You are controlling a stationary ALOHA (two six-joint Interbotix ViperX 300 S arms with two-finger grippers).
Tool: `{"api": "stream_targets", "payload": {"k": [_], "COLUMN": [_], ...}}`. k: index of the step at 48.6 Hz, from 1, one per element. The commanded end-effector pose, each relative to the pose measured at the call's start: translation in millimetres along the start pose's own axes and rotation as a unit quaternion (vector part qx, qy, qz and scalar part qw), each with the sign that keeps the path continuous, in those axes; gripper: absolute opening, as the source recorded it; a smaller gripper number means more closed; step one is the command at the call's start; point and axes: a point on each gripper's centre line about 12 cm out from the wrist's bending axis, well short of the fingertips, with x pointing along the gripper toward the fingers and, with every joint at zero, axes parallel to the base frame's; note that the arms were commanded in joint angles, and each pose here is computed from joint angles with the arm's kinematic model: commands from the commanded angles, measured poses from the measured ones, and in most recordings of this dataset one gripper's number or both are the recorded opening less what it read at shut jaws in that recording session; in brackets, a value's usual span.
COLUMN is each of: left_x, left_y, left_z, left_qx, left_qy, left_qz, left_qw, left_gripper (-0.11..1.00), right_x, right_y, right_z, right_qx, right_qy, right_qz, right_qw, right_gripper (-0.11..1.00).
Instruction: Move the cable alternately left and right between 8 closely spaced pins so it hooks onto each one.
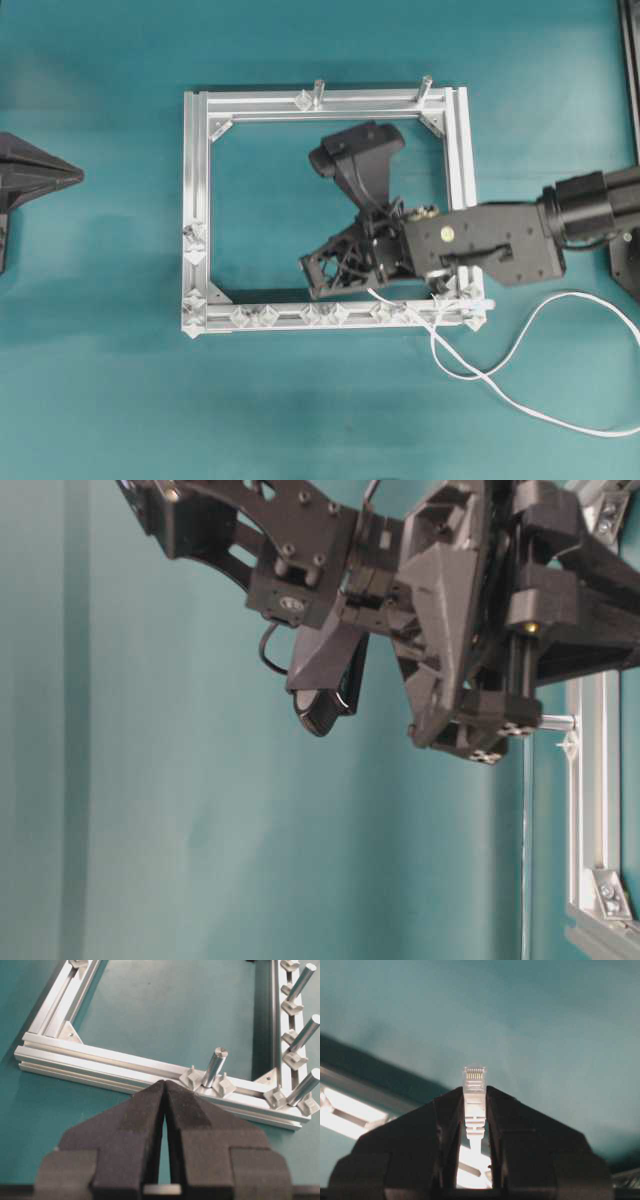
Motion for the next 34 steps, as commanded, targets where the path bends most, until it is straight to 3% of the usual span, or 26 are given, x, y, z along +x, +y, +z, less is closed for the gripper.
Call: {"api": "stream_targets", "payload": {"k": [1, 34], "left_x": [0, 0], "left_y": [-1, 0], "left_z": [4, 4], "left_qx": [-0.003, -0.003], "left_qy": [-0.007, -0.008], "left_qz": [-0.001, 0.000], "left_qw": [1.0000, 1.0000], "left_gripper": [0.03, 0.03], "right_x": [-15, -24], "right_y": [10, 14], "right_z": [-6, -55], "right_qx": [0.008, 0.036], "right_qy": [0.002, 0.024], "right_qz": [0.022, 0.032], "right_qw": [0.9997, 0.9986], "right_gripper": [0.15, 0.15]}}
